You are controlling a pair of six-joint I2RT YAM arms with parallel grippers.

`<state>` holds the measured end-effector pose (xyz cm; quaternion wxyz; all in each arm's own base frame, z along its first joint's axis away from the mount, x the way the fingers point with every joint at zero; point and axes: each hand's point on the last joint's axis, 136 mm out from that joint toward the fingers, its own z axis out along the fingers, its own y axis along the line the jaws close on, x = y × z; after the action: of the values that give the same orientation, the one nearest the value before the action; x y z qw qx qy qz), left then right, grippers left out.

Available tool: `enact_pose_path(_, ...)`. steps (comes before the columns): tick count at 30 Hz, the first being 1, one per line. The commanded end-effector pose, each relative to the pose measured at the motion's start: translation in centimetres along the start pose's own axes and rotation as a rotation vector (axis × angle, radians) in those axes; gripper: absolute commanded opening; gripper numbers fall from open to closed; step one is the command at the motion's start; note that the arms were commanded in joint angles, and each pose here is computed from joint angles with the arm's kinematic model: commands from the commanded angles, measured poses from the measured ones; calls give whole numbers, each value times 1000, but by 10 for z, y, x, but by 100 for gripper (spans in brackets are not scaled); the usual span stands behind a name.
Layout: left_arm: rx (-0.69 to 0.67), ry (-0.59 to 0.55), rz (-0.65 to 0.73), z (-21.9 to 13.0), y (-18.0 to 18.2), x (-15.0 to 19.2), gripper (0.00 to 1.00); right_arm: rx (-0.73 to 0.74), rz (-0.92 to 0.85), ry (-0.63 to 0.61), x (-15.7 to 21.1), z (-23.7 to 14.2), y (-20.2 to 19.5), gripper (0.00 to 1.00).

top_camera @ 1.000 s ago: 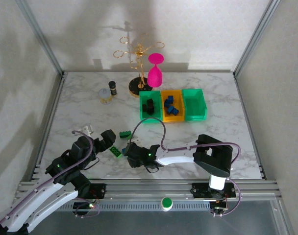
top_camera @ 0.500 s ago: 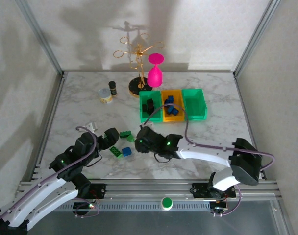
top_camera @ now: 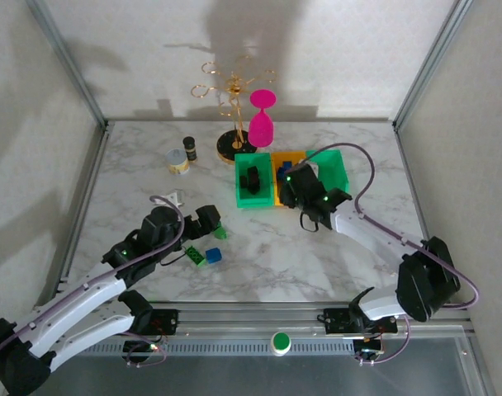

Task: Sort the legos into containers by color
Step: Place the lego in the container.

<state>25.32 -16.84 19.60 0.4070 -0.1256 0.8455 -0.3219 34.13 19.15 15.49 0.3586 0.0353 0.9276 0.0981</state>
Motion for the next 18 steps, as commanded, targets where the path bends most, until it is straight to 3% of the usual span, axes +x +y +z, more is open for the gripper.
enact_pose_path(1, 100, -38, 38, 0, -30, -19, 100, -36, -16, -48, -31, 14, 8, 47)
enact_pose_path(7, 105, -33, 59, 12, -36, -20, 100, 8, -11, -55, -56, 55, 4, 46)
enact_pose_path(18, 82, -7, 96, 28, -38, -18, 100, 44, -3, -22, -64, 114, -4, 47)
